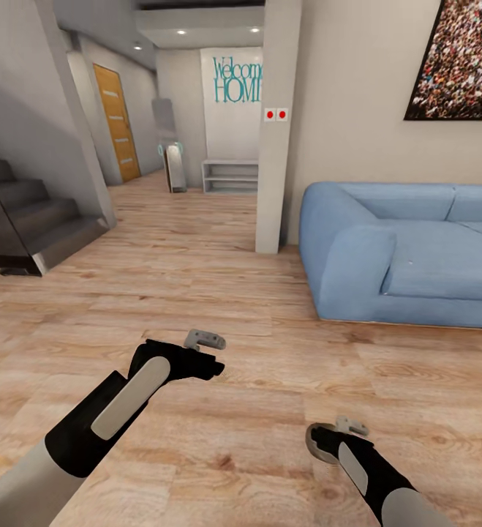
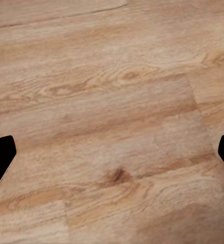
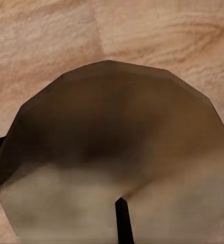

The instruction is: Place each of the two pumpkins and all three candles from the living room inside a cabinet in the living room (use any cabinet), then make sure every cabinet is closed, and position the cauldron so it is next to a table in the living room.

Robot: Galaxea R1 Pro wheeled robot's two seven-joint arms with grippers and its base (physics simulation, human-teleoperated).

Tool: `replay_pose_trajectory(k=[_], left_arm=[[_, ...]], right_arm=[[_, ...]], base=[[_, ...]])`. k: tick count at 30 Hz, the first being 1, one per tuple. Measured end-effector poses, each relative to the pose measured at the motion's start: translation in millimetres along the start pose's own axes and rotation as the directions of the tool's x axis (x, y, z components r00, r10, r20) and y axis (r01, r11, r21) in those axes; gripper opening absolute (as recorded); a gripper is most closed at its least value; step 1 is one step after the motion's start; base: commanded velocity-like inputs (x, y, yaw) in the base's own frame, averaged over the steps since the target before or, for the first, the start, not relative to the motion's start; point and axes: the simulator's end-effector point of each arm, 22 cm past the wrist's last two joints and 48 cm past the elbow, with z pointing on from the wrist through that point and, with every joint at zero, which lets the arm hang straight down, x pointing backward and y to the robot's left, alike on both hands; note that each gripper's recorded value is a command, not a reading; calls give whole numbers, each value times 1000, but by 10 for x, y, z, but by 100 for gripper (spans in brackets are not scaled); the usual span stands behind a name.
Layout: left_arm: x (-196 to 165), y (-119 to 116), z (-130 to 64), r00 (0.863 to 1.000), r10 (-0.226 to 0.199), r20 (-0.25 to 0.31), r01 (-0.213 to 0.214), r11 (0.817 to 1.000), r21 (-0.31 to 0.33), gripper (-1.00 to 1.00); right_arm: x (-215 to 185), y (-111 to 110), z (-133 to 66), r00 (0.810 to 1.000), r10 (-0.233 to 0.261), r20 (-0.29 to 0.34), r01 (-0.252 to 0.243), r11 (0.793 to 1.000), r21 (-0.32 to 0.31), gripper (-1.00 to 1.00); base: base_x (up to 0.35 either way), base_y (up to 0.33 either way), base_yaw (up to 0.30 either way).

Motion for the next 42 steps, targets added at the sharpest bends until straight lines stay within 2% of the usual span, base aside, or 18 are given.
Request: replay_pose_trajectory(k=[6, 25, 42], left_arm=[[-74, 22, -110, 1000, 6, 21, -5, 1000, -22, 100], [-290, 35, -452, 997, 22, 79, -17, 998, -55, 100], [-602, 77, -687, 997, 20, 77, -15, 998, -65, 100]], right_arm=[[-326, 94, -128, 998, 1, 69, 0, 1000, -22, -100], [-753, 212, -449, 987, 9, 158, -1, 999, -51, -100], [-1027, 290, -731, 987, 13, 159, -4, 999, -53, -100]], base=[[0, 0, 0], [0, 0, 0], [0, 0, 0]])
